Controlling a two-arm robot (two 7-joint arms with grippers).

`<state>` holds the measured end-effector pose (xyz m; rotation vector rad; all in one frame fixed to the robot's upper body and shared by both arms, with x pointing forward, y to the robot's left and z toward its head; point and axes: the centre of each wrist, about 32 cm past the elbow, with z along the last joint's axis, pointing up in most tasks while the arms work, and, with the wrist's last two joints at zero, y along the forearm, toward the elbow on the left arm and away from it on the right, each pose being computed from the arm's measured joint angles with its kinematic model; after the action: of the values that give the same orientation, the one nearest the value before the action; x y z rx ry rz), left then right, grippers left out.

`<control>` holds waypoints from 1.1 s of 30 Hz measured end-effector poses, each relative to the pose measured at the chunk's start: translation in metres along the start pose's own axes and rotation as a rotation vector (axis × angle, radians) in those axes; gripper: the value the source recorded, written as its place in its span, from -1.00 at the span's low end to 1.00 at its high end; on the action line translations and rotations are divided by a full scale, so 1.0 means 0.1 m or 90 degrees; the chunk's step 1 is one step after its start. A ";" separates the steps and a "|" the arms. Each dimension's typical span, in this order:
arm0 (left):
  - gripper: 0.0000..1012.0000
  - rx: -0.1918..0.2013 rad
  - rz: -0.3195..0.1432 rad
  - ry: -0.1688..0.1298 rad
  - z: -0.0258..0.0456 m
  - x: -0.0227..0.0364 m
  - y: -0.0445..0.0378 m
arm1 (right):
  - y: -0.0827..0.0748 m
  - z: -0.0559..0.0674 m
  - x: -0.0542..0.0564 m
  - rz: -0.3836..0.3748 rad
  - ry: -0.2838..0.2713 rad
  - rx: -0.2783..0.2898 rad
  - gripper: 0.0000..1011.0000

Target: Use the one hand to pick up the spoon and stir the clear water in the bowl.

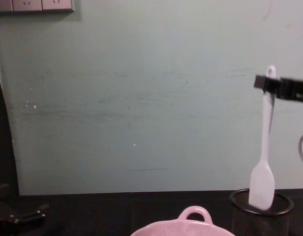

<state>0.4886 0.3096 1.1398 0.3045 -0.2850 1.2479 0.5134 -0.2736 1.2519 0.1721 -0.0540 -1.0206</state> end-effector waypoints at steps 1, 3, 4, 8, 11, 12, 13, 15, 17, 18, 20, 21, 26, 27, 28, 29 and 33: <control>1.00 0.000 0.000 0.000 0.000 0.000 0.000 | 0.00 -0.03 0.01 -0.003 0.009 0.001 -0.77; 1.00 0.000 0.000 0.000 0.000 0.000 0.000 | -0.02 -0.12 0.03 -0.012 0.033 0.003 -0.77; 1.00 0.000 0.000 0.000 0.000 0.000 0.000 | -0.02 -0.14 0.04 -0.015 0.040 0.003 -0.77; 1.00 0.000 0.000 0.000 0.000 0.000 0.000 | -0.06 -0.28 0.07 -0.027 0.083 0.001 -0.77; 1.00 0.000 0.000 0.000 0.000 0.000 0.000 | -0.08 -0.34 0.08 -0.030 0.101 -0.002 -0.77; 1.00 0.000 0.000 0.000 0.000 0.000 0.000 | -0.09 -0.38 0.10 -0.031 0.113 -0.005 -0.77; 1.00 0.000 0.000 0.000 0.000 0.000 0.000 | -0.09 -0.39 0.11 -0.031 0.117 -0.007 -0.77; 1.00 0.000 0.000 0.000 0.000 0.000 0.000 | -0.09 -0.44 0.17 -0.026 0.134 -0.015 -0.77; 1.00 0.000 0.000 0.000 0.000 0.000 0.000 | -0.09 -0.47 0.21 -0.021 0.143 -0.022 -0.77; 1.00 0.000 0.000 0.000 0.000 0.000 0.000 | -0.08 -0.49 0.25 -0.015 0.151 -0.027 -0.77; 1.00 0.000 0.000 0.000 0.000 0.000 0.000 | -0.07 -0.50 0.29 -0.010 0.158 -0.032 -0.77; 1.00 0.000 0.000 0.000 0.000 0.000 0.000 | -0.07 -0.51 0.30 -0.008 0.161 -0.034 -0.77; 1.00 0.000 0.000 0.000 0.000 0.000 0.000 | -0.05 -0.57 0.39 0.004 0.184 -0.054 -0.77; 1.00 0.000 0.000 0.000 0.000 0.000 0.000 | -0.05 -0.58 0.40 0.005 0.187 -0.055 -0.77; 1.00 0.000 0.000 0.000 0.000 0.000 0.000 | -0.04 -0.60 0.41 0.007 0.194 -0.057 -0.77; 1.00 0.000 0.000 0.000 0.000 0.000 0.000 | -0.04 -0.61 0.42 0.009 0.199 -0.057 -0.77; 1.00 0.000 0.000 0.000 0.000 0.000 0.000 | -0.02 -0.66 0.46 0.021 0.219 -0.064 -0.77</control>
<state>0.4886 0.3097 1.1398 0.3045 -0.2850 1.2479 0.5440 -0.3061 1.1848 0.2524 0.3053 -0.9465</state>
